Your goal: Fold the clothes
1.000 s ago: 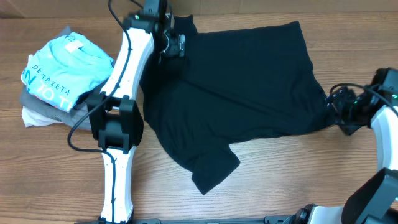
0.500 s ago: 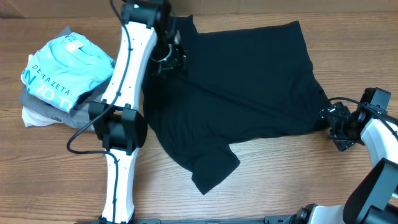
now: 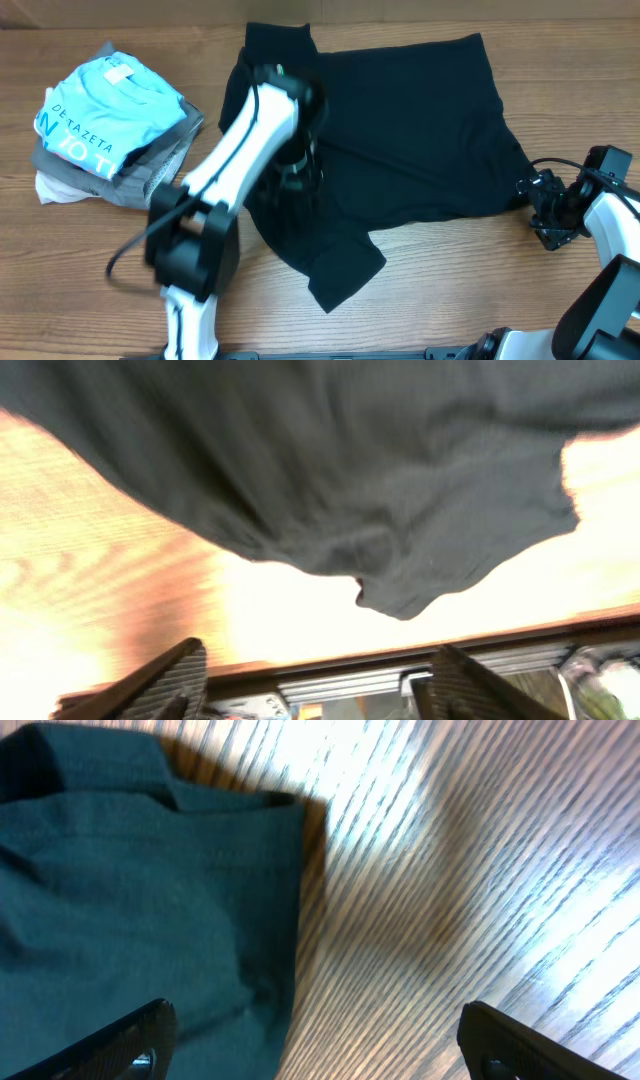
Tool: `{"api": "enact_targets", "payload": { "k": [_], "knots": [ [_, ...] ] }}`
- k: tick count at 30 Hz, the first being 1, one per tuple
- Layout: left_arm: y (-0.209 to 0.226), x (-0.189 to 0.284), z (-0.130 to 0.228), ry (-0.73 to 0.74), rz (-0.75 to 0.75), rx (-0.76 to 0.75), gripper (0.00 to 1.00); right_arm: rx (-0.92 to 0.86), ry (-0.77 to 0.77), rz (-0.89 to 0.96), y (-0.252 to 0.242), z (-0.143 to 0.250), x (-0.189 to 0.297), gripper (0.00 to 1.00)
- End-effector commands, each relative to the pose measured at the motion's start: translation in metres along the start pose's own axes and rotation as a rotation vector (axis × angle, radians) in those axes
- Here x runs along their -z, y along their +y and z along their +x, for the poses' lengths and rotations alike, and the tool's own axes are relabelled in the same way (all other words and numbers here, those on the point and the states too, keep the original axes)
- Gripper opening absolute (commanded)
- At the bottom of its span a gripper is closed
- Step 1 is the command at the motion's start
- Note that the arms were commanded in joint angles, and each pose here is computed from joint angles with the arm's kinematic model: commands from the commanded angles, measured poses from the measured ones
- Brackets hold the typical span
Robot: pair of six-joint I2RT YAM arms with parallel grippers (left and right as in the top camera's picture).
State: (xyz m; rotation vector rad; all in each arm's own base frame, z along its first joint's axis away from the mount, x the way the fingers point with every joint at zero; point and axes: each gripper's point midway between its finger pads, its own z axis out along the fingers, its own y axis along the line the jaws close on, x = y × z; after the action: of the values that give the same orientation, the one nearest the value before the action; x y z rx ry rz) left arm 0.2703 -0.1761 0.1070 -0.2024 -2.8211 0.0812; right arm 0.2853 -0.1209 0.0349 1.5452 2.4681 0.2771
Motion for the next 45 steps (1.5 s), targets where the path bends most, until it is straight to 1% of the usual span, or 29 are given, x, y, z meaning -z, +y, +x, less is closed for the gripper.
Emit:
{"api": "enact_targets", "payload": {
  "k": [1, 3, 5, 7, 9, 10, 12, 14, 16, 17, 19, 21, 22, 27, 31, 32, 34, 35, 39, 45],
  "knots": [
    [-0.001, -0.026, 0.039, -0.013, -0.061, 0.089, 0.84, -0.004, 0.003, -0.004, -0.001, 0.001, -0.001, 0.94],
    [-0.002, -0.049, 0.048, -0.023, -0.057, 0.116, 0.87, -0.004, 0.003, -0.004, -0.001, 0.001, -0.001, 0.94],
    [0.0, -0.076, 0.049, -0.04, -0.051, 0.131, 0.93, -0.004, 0.003, -0.004, -0.001, 0.001, -0.001, 0.94],
    [0.002, -0.101, 0.05, -0.027, -0.024, 0.163, 0.91, -0.004, 0.003, -0.004, -0.001, 0.001, -0.001, 0.94],
    [0.003, -0.122, 0.051, -0.009, 0.024, 0.185, 0.85, -0.004, 0.003, -0.003, -0.001, 0.001, -0.001, 0.94],
    [0.004, -0.127, 0.051, -0.008, 0.036, 0.19, 0.83, -0.004, 0.003, -0.003, -0.001, 0.001, -0.001, 0.94],
    [0.008, -0.133, 0.051, -0.008, 0.04, 0.193, 0.83, -0.004, 0.003, -0.003, -0.001, 0.001, -0.001, 0.94],
    [0.01, -0.134, 0.048, -0.027, 0.031, 0.159, 0.83, -0.004, 0.003, -0.004, -0.001, 0.001, -0.001, 0.94],
    [0.015, -0.134, 0.042, -0.057, 0.006, 0.135, 0.78, -0.004, 0.003, -0.004, -0.001, 0.001, -0.001, 0.94],
    [0.018, -0.134, 0.04, -0.068, -0.013, 0.135, 0.69, -0.004, 0.003, -0.004, -0.001, 0.001, -0.001, 0.94],
    [0.024, -0.135, 0.041, -0.067, -0.044, 0.142, 0.41, -0.004, 0.003, -0.003, -0.001, 0.001, -0.001, 0.94],
    [0.031, -0.135, 0.046, -0.057, -0.08, 0.172, 0.09, -0.004, 0.003, -0.003, -0.001, 0.001, -0.001, 0.94],
    [0.035, -0.135, 0.049, -0.051, -0.099, 0.204, 0.04, -0.004, 0.004, -0.003, -0.001, 0.001, -0.001, 0.94],
    [0.057, -0.132, 0.062, -0.01, -0.169, 0.379, 0.04, -0.004, 0.003, -0.003, -0.001, 0.001, -0.001, 0.94],
    [0.068, -0.129, 0.062, 0.008, -0.163, 0.415, 0.04, -0.004, 0.003, -0.003, -0.001, 0.001, -0.001, 0.94],
    [0.074, -0.128, 0.062, 0.008, -0.185, 0.418, 0.04, -0.004, 0.003, -0.003, -0.001, 0.001, -0.001, 0.94],
    [0.095, -0.124, 0.067, 0.01, -0.257, 0.487, 0.04, -0.004, 0.005, -0.002, -0.001, 0.001, -0.001, 0.94],
    [0.103, -0.122, 0.069, 0.018, -0.269, 0.52, 0.04, -0.004, 0.005, -0.001, -0.001, 0.001, -0.001, 0.94],
    [0.125, -0.119, 0.068, 0.045, -0.232, 0.609, 0.04, -0.005, 0.01, 0.001, -0.002, 0.002, -0.001, 0.94],
    [0.154, -0.117, 0.065, 0.064, -0.175, 0.668, 0.04, 0.009, 0.061, 0.015, -0.002, 0.018, -0.003, 0.94]
  ]
}}
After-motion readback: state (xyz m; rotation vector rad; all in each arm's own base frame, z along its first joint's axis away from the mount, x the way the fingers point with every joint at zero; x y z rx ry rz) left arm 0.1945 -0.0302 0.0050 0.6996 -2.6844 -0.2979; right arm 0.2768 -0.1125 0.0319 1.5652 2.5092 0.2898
